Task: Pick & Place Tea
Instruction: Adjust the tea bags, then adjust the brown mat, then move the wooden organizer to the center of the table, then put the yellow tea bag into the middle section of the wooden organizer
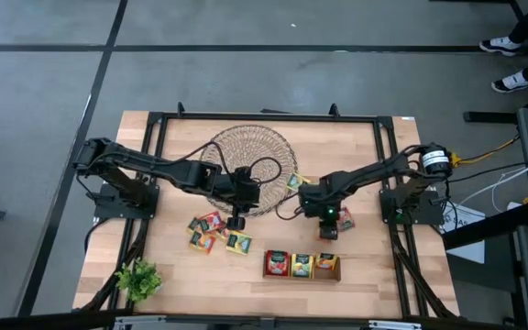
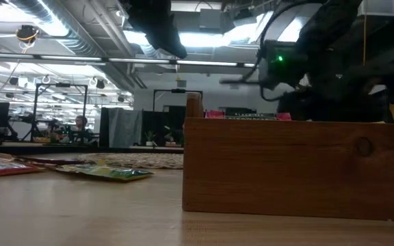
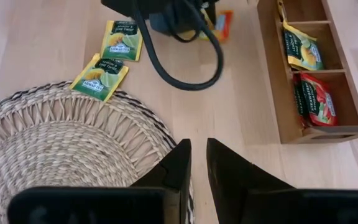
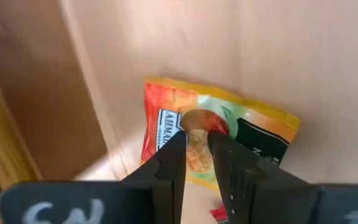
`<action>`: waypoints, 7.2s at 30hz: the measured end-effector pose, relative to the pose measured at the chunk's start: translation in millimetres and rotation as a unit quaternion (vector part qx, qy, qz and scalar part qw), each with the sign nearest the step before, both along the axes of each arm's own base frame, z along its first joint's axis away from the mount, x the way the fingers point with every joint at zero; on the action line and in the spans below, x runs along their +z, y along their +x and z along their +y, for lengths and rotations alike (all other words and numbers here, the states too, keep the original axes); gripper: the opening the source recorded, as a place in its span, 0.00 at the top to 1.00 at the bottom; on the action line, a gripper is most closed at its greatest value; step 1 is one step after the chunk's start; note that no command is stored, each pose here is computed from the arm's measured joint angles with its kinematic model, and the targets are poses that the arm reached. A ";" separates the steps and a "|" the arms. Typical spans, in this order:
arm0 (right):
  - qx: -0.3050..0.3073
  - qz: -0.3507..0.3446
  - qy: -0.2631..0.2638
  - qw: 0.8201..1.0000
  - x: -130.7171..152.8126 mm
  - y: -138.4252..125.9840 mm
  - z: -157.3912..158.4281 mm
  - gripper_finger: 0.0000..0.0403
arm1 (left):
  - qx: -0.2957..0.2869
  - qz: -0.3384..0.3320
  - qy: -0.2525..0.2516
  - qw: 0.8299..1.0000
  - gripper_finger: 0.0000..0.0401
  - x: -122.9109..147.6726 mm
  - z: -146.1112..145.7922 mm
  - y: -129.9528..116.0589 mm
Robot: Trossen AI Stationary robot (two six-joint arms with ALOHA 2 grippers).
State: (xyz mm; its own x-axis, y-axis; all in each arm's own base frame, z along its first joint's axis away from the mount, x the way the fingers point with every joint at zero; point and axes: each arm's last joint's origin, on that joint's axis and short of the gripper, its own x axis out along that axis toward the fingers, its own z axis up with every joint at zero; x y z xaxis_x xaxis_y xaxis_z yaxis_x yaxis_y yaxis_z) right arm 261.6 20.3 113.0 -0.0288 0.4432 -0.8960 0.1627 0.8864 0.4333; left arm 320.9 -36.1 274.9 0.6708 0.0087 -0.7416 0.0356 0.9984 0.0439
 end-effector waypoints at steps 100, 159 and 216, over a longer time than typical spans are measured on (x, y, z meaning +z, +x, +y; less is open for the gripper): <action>-0.004 -0.207 0.122 0.971 79.3 -25.0 152.1 0.80 | 0.102 -0.131 -0.147 0.975 0.99 12.0 -12.5 -54.9; -0.009 -0.301 -0.212 0.930 108.8 63.2 58.9 0.95 | 0.089 -0.064 -0.123 0.986 0.99 2.1 -14.9 -63.6; -0.086 -0.375 -0.234 0.893 113.1 64.1 138.4 0.95 | -0.025 0.186 -0.026 0.982 0.83 -112.5 -66.4 -35.5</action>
